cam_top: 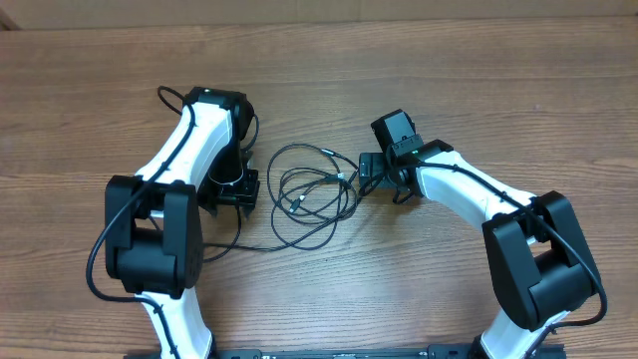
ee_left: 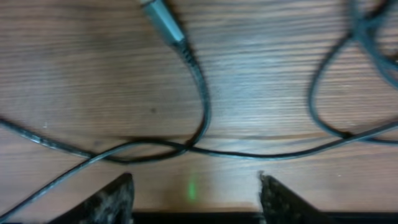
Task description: Untangle cables
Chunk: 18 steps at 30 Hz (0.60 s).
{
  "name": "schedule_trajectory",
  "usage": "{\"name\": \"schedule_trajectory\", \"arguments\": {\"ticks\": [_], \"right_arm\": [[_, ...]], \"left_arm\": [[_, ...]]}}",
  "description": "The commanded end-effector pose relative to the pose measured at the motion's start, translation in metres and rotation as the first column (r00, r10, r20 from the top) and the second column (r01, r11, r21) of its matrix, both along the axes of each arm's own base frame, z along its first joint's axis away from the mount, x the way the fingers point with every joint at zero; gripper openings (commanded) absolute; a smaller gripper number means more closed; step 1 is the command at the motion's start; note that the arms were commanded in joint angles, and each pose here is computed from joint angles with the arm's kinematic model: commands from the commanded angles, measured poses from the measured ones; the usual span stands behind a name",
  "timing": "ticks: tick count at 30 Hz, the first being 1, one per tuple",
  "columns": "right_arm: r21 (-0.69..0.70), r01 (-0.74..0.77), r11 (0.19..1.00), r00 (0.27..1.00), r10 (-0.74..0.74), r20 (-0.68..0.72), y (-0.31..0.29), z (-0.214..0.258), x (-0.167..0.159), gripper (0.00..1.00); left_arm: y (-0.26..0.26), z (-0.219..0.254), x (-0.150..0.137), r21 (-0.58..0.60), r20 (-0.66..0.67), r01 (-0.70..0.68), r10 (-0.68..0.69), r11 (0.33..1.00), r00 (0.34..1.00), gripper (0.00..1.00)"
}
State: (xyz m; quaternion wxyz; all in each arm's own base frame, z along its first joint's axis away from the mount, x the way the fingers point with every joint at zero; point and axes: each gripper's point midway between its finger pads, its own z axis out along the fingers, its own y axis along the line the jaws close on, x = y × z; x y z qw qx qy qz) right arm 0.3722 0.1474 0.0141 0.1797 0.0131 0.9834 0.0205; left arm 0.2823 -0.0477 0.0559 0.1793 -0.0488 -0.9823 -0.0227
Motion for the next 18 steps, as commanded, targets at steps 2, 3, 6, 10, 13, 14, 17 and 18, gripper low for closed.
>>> {"name": "schedule_trajectory", "arguments": {"ticks": [2, 3, 6, 10, 13, 14, 17, 18], "right_arm": [[0.005, 0.003, 1.000, 1.000, -0.003, -0.003, 0.000, -0.002, -0.001, 1.00], [0.005, 0.003, 1.000, 1.000, -0.003, -0.003, 0.000, -0.002, -0.001, 1.00], [0.005, 0.003, 1.000, 1.000, -0.003, -0.003, 0.000, -0.002, -0.001, 1.00], [0.004, 0.003, 1.000, 1.000, -0.003, -0.003, 0.000, -0.002, -0.001, 1.00], [0.005, 0.003, 1.000, 1.000, -0.003, -0.002, 0.000, -0.002, -0.001, 1.00], [0.005, 0.003, 1.000, 1.000, -0.003, -0.002, 0.000, -0.002, -0.001, 1.00], [0.005, 0.003, 1.000, 1.000, -0.003, -0.002, 0.000, -0.002, -0.001, 1.00], [0.005, 0.003, 1.000, 1.000, -0.003, -0.002, 0.000, -0.002, -0.001, 1.00]], "left_arm": [[-0.019, 0.016, -0.001, -0.155, 0.064, 0.101, -0.092, 0.983, 0.994, 0.69], [-0.019, 0.014, -0.003, -0.154, 0.059, 0.101, -0.093, 0.983, 0.994, 0.69], [-0.017, 0.001, -0.013, -0.154, 0.033, 0.103, -0.099, 0.983, 0.995, 0.72], [-0.015, -0.024, -0.026, -0.170, 0.019, 0.146, -0.145, 0.975, 0.989, 0.74], [-0.014, -0.039, -0.032, -0.173, 0.024, 0.153, -0.151, 0.973, 0.988, 0.76], [-0.014, -0.042, -0.032, -0.173, 0.029, 0.154, -0.152, 0.973, 0.988, 0.77], [-0.013, -0.051, -0.032, -0.170, 0.046, 0.158, -0.152, 0.973, 0.987, 0.79], [-0.013, -0.056, -0.034, -0.167, 0.049, 0.160, -0.153, 0.973, 0.987, 0.81]]}}
